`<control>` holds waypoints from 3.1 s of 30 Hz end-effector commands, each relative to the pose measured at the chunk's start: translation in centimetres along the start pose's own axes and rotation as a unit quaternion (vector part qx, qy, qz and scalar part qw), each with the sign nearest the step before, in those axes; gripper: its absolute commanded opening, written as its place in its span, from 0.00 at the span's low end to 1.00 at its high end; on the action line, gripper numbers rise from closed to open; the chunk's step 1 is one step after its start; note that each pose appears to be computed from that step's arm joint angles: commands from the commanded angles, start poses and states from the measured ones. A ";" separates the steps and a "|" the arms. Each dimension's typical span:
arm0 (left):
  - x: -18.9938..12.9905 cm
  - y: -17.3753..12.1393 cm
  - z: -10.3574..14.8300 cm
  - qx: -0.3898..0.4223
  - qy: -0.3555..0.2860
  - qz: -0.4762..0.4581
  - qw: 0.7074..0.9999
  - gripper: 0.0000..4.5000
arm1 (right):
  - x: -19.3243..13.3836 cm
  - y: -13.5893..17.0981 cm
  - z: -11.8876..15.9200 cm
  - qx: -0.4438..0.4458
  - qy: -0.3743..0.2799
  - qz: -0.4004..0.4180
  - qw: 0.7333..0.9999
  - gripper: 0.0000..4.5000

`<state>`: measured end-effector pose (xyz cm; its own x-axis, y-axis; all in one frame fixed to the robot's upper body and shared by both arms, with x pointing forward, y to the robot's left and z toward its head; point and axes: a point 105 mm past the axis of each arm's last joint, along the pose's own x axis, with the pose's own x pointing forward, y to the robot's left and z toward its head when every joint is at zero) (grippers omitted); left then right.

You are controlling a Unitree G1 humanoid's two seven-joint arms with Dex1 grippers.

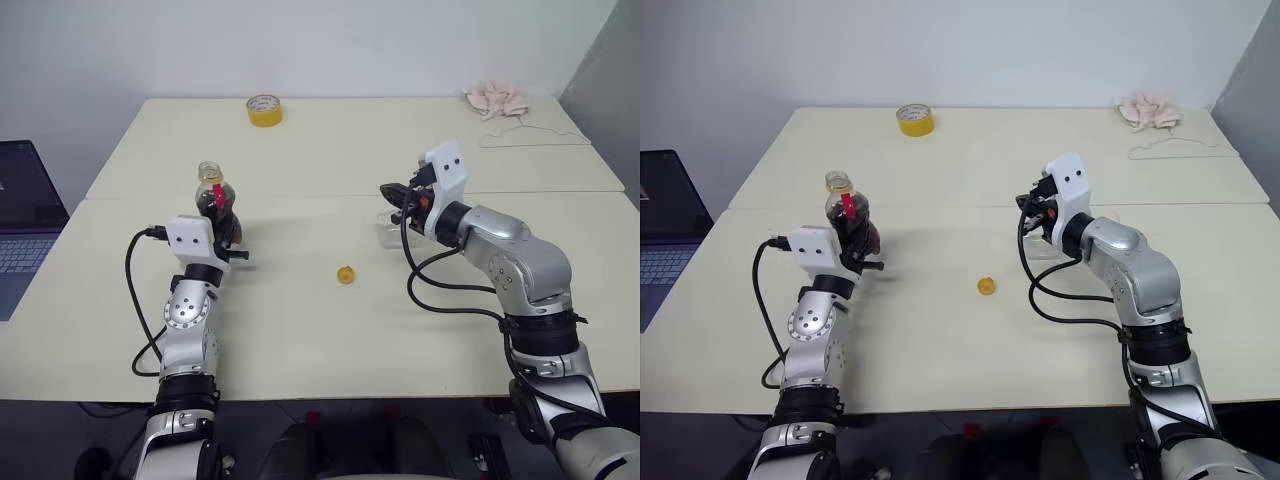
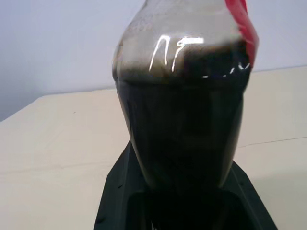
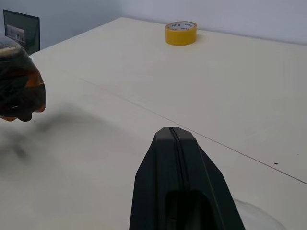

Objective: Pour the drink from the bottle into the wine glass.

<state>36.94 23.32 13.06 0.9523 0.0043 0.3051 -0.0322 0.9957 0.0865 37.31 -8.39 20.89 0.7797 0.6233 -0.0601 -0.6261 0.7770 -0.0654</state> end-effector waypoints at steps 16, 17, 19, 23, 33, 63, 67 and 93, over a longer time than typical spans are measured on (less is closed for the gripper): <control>-3.0 3.5 -1.9 -0.022 0.011 0.072 0.997 0.99 | 0.0 0.1 1.5 -0.022 -0.019 0.009 1.000 0.00; -3.1 3.3 -1.9 -0.024 0.014 0.066 0.997 0.99 | 0.0 0.1 1.4 -0.022 -0.019 0.010 1.000 0.00; -3.1 3.0 -1.9 -0.027 0.018 0.056 0.998 0.99 | 0.1 0.2 1.4 -0.022 -0.018 0.011 1.000 0.00; -3.1 2.0 -2.0 -0.035 0.026 0.033 0.998 0.99 | 0.1 0.2 1.4 -0.021 -0.018 0.012 1.000 0.00; -3.9 1.1 -2.2 -0.029 0.044 0.007 0.999 0.99 | 0.1 0.3 1.2 -0.025 -0.016 0.016 0.999 0.00; -8.9 -7.6 0.1 -0.067 0.067 -0.175 0.980 1.00 | -5.0 -5.1 1.4 -0.133 0.067 0.013 0.989 0.50; -8.8 -10.0 1.3 -0.055 0.063 -0.251 0.964 1.00 | -6.3 -6.2 -0.6 -0.230 0.154 0.045 0.960 0.83; -8.6 -12.0 1.8 -0.020 0.074 -0.297 0.952 1.00 | -2.0 -9.7 -5.7 -0.501 0.337 0.084 0.792 0.41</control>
<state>28.89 11.30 9.67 0.8389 -0.5435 0.0297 0.5358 0.8341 0.1316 41.53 -17.92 15.01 0.7060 0.2612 -0.6583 -0.6903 0.0461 -0.7220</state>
